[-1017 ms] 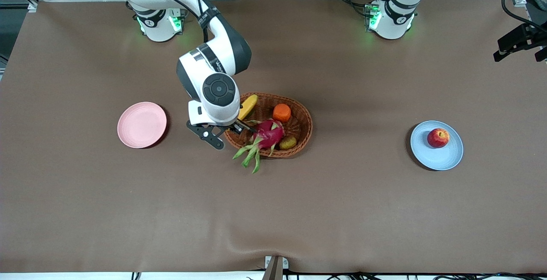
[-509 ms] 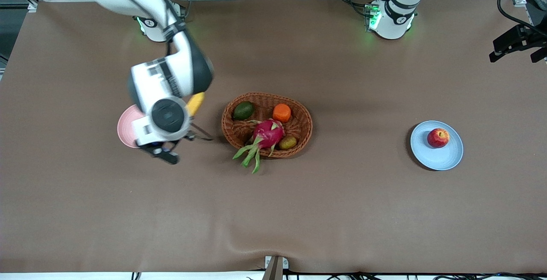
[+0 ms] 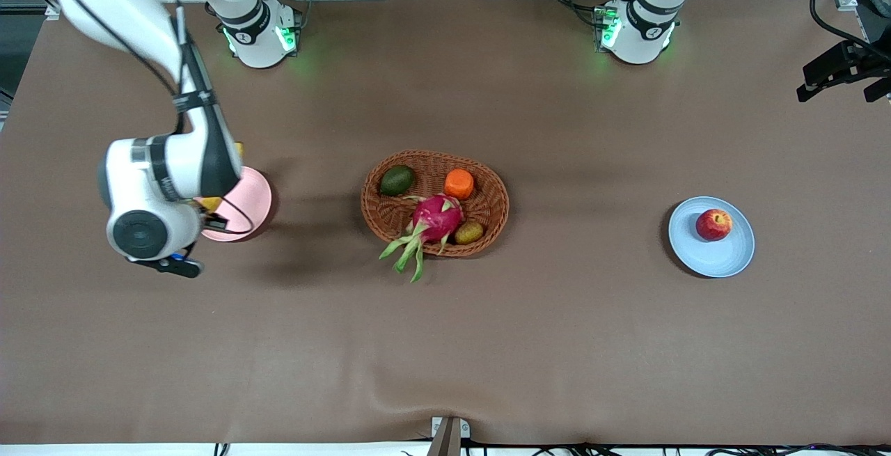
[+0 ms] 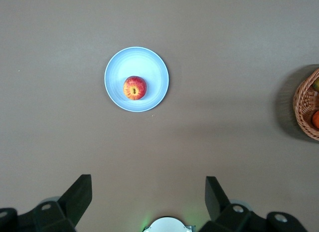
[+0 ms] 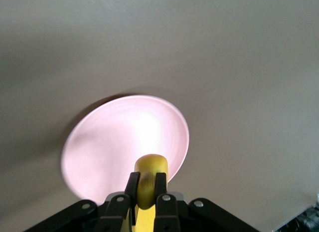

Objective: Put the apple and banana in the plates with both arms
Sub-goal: 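Carry the banana with the right gripper onto the pink plate, then open the right gripper and lift it away from the banana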

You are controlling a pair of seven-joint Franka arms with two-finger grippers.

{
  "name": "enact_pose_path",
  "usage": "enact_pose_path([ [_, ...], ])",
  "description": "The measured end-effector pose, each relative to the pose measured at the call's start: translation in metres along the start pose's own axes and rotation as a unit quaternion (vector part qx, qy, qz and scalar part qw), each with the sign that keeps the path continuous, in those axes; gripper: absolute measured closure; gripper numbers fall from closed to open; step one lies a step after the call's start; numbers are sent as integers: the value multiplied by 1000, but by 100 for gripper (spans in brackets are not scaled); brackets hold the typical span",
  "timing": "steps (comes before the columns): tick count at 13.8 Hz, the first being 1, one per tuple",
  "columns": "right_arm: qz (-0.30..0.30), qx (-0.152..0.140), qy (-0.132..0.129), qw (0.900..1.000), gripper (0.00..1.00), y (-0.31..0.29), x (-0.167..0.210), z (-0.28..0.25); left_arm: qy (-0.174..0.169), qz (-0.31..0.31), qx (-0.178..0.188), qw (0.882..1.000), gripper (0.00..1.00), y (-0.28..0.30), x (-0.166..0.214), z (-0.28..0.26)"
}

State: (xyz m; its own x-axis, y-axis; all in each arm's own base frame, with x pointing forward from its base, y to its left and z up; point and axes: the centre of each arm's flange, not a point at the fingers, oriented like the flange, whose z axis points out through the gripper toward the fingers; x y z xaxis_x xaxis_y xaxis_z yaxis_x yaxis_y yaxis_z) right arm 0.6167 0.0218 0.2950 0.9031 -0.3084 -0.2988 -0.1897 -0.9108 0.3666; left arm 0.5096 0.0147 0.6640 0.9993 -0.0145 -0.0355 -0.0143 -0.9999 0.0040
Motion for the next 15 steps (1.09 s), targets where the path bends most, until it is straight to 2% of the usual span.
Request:
enact_pose_path([
  [4,-17,20,8,1000,84,16,7,55,0,0,0,1000,0,0,0,0],
  [7,-19,52,6,998,84,-4,1,58,0,-1,0,1000,0,-1,0,0],
  [9,-23,64,10,998,84,-15,-2,53,0,-1,0,1000,0,-1,0,0],
  [11,-25,67,13,997,68,-20,-4,48,-2,-2,0,1000,0,-2,1,2],
  [13,-24,69,18,997,48,-19,-2,39,-3,-4,0,1000,0,-4,2,3],
  [15,-23,66,9,997,27,-12,-5,17,-4,-4,0,1000,0,-5,2,4],
])
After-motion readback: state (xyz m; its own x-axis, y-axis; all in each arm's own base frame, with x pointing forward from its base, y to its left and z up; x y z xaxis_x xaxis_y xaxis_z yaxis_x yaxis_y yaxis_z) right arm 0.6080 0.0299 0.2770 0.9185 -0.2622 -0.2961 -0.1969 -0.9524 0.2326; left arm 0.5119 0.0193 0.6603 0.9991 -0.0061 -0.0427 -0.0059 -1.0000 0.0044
